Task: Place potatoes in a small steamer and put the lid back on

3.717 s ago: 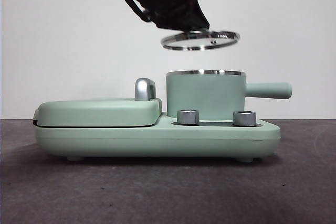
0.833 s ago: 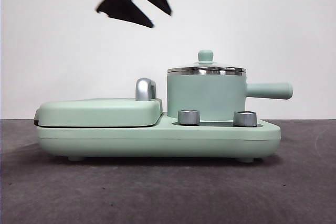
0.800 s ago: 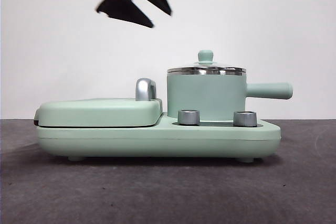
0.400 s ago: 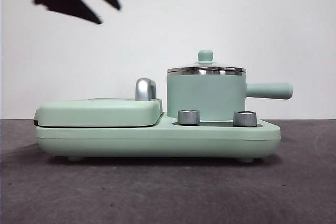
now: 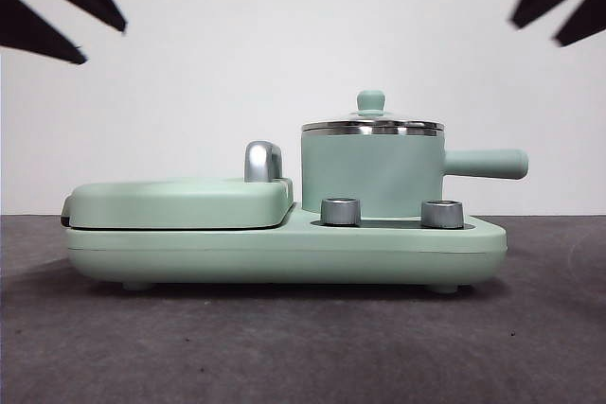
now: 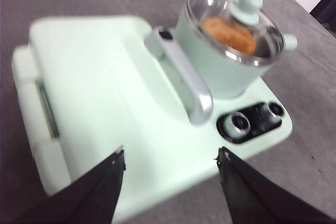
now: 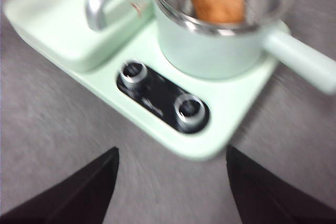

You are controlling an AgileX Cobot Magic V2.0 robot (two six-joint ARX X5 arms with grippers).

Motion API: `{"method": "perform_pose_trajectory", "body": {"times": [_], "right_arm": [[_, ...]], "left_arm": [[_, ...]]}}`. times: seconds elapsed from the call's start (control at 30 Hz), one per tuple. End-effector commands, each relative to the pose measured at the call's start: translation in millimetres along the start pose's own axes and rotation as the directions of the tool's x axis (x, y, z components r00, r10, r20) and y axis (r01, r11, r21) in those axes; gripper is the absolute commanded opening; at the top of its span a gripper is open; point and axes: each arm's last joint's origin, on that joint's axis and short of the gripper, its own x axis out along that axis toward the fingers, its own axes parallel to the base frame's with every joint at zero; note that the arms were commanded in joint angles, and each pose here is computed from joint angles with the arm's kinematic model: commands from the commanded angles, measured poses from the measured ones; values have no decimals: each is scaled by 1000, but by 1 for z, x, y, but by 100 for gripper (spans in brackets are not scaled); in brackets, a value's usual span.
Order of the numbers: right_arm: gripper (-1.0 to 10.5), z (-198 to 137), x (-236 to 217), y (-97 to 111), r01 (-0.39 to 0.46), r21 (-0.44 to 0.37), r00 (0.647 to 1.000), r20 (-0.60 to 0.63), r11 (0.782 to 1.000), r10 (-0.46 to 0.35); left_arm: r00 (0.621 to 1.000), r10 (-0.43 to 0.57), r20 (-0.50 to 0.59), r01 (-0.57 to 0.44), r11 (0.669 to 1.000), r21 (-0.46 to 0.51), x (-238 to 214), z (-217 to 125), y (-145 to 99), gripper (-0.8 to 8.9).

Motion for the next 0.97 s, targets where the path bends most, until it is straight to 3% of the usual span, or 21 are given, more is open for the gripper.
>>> {"method": "perform_pose_trajectory", "body": {"times": [0.03,0.43,0.47,0.5,0.53,0.97], "right_arm": [[317,7,13,-1,-27,28,1000,14,999,27],[316,6,38,-6,-51,57,997,-57,997,55],[237,6,37,-6,-50,59,997,-54,997,53],[18,6,37,-6,-49,72,997,-53,996,53],[37,7,37,-6,-46,65,998,-47,997,50],[10,13,36,-5,-77,72,997,14,994,76]], "left_arm": [[1000,-6,19,6,1000,-31,-8,-8,-2,279],[999,1,-46,-4,998,-65,-20,-32,-4,275],[999,1,-47,-4,998,-65,-20,-32,-4,179],[999,-4,-48,1,998,-63,-20,-32,-4,-32],[999,-5,-41,3,999,-54,-20,-32,-4,21],[999,-4,-45,3,1000,-31,-22,-32,-5,6]]}}
